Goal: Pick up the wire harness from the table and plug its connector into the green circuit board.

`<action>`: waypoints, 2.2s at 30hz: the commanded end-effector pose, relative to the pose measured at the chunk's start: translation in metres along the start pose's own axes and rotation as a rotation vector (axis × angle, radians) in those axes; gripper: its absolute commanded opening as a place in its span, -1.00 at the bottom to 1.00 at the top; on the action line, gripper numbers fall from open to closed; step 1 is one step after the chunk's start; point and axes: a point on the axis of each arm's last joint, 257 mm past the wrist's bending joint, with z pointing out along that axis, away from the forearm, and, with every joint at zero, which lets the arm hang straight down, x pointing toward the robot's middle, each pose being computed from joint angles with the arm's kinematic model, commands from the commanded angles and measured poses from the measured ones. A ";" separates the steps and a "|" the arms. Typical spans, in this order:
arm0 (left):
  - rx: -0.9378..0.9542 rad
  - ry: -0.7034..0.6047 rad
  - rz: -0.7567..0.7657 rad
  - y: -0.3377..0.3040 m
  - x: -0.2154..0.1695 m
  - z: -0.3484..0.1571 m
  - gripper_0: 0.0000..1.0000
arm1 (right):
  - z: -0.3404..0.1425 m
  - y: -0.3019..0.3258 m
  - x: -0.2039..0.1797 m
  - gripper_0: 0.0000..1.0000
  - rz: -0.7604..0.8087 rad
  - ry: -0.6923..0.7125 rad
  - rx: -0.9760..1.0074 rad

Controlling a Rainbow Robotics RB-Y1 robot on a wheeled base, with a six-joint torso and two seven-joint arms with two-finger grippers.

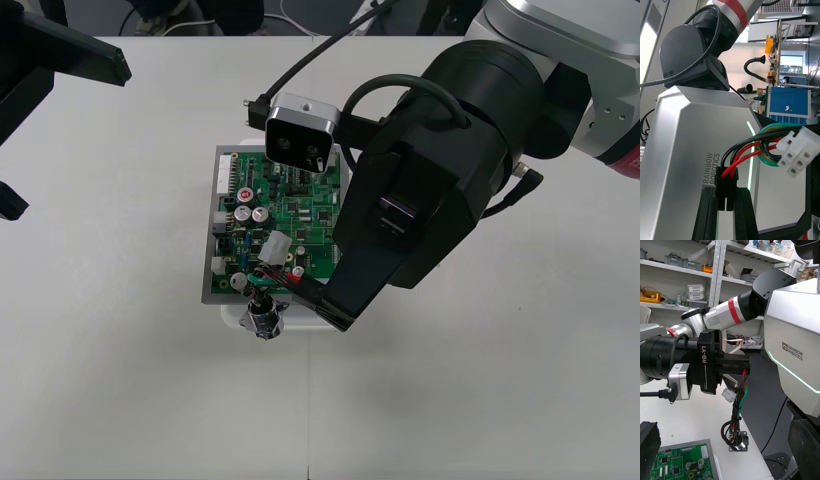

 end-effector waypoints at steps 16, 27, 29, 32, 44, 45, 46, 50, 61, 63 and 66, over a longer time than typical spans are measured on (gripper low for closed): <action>0.059 0.052 0.081 -0.016 -0.006 0.003 1.00 | 0.013 0.015 -0.008 -1.00 -0.007 0.052 -0.010; 0.064 0.054 0.082 -0.017 -0.007 0.004 1.00 | 0.013 0.015 -0.008 -1.00 -0.007 0.053 -0.009; 0.070 0.054 0.083 -0.019 -0.007 0.006 1.00 | 0.013 0.015 -0.008 -1.00 -0.007 0.053 -0.009; 0.083 0.055 0.084 -0.022 -0.006 0.009 1.00 | 0.012 0.015 -0.008 -1.00 -0.007 0.052 -0.008; 0.149 0.070 0.072 -0.038 0.003 0.026 1.00 | 0.013 0.015 -0.006 -1.00 -0.009 0.056 -0.007; 0.155 0.071 0.076 -0.040 0.003 0.028 1.00 | 0.013 0.015 -0.006 -1.00 -0.009 0.056 -0.007; 0.162 0.069 0.076 -0.042 0.003 0.029 1.00 | 0.013 0.015 -0.006 -1.00 -0.009 0.056 -0.007; 0.179 0.065 0.074 -0.048 0.005 0.035 1.00 | 0.013 0.015 -0.006 -1.00 -0.009 0.056 -0.007; 0.218 0.118 0.086 -0.062 0.015 0.049 1.00 | 0.014 0.015 -0.006 -1.00 -0.009 0.058 -0.007; 0.225 0.117 0.071 -0.063 0.017 0.050 1.00 | 0.014 0.015 -0.006 -1.00 -0.009 0.058 -0.007; 0.242 0.117 0.049 -0.066 0.021 0.054 1.00 | 0.014 0.015 -0.006 -1.00 -0.009 0.058 -0.007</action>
